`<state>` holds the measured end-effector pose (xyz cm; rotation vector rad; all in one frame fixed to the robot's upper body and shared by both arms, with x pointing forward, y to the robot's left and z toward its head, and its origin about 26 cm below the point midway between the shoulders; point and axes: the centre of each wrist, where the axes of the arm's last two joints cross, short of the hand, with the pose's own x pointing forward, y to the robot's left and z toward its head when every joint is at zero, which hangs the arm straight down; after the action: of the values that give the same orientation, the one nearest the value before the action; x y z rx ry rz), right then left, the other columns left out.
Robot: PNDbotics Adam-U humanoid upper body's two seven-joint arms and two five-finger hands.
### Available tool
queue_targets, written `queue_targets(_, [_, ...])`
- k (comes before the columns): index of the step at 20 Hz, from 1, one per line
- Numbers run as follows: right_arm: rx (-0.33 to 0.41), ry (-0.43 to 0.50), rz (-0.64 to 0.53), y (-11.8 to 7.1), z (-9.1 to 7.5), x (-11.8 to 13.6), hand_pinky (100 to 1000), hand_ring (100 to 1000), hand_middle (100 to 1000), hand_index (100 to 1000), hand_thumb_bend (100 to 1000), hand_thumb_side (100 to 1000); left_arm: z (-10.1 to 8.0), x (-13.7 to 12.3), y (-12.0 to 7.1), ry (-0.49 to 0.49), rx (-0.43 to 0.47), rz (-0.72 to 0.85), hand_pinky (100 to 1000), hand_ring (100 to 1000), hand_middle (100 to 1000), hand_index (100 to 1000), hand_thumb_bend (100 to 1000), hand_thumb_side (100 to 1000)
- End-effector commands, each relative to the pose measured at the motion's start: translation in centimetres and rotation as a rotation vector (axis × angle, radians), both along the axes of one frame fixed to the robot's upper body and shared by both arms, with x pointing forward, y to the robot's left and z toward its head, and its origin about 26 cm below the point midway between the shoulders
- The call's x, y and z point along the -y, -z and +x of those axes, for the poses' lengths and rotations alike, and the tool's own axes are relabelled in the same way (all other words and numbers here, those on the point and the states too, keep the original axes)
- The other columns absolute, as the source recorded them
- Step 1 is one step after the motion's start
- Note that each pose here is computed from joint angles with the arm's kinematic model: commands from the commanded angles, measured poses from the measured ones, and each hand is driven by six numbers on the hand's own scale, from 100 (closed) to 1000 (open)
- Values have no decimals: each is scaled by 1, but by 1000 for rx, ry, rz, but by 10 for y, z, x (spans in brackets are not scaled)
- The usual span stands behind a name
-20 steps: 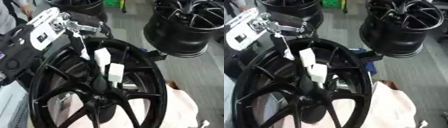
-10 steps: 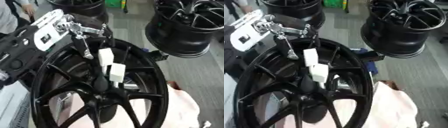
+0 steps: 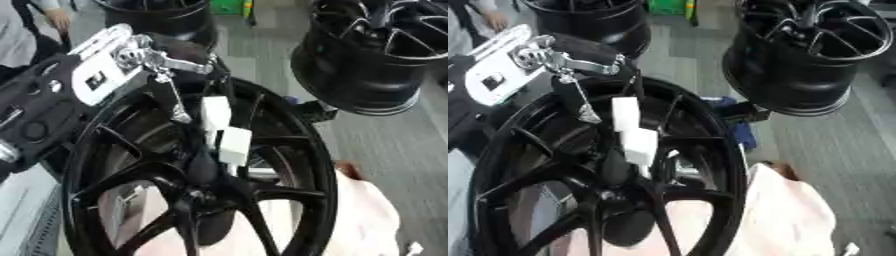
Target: Pull the pin out of the wheel hub.
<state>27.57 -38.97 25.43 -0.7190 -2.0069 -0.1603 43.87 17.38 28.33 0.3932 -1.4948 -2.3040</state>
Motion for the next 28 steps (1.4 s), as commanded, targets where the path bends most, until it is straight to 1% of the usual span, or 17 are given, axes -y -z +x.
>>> queue_targets(1, [13, 11, -11, -8, -1, 4, 752, 698, 676, 766, 100, 688, -4, 1, -12, 185, 20, 216, 848, 836, 749, 844, 511, 100])
queue_targets(5, [9, 17, 3, -7, -1, 5, 749, 696, 673, 763, 100, 690, -3, 1, -10, 200, 28, 236, 854, 849, 774, 855, 534, 100])
queue_targets(6, [8, 17, 4, -6, -1, 5, 749, 695, 673, 762, 100, 691, -3, 1, -10, 201, 32, 238, 860, 859, 789, 867, 563, 100])
queue_targets(8, [4, 14, 7, -5, -1, 5, 748, 695, 673, 761, 100, 693, -3, 0, -14, 199, 47, 243, 868, 867, 790, 874, 600, 100])
queue_targets(11, [-3, 14, 14, -3, -1, 5, 746, 694, 673, 761, 100, 695, -3, 0, -17, 204, 58, 241, 862, 855, 754, 851, 555, 100])
queue_targets(14, [-9, 24, 24, -2, -1, 7, 744, 694, 673, 761, 100, 698, -4, 2, -17, 211, 50, 229, 847, 827, 692, 809, 489, 100])
queue_targets(21, [-25, 46, 51, 2, 0, 9, 741, 693, 672, 759, 100, 705, -7, 6, -16, 224, 32, 213, 828, 800, 659, 776, 409, 100])
queue_targets(24, [-34, 48, 56, 3, 0, 10, 740, 692, 672, 758, 100, 707, -9, 10, -16, 239, 24, 206, 830, 805, 680, 791, 419, 100])
queue_targets(26, [-36, 48, 60, 3, 0, 10, 740, 692, 671, 758, 100, 708, -11, 12, -16, 246, 24, 206, 833, 813, 704, 804, 446, 100])
queue_targets(27, [-39, 47, 62, 4, 0, 10, 739, 690, 669, 756, 100, 710, -12, 12, -16, 247, 26, 212, 839, 826, 738, 824, 489, 100])
queue_targets(28, [-41, 45, 64, 5, 0, 10, 739, 690, 669, 756, 100, 710, -12, 12, -16, 248, 29, 217, 839, 827, 737, 824, 492, 100])
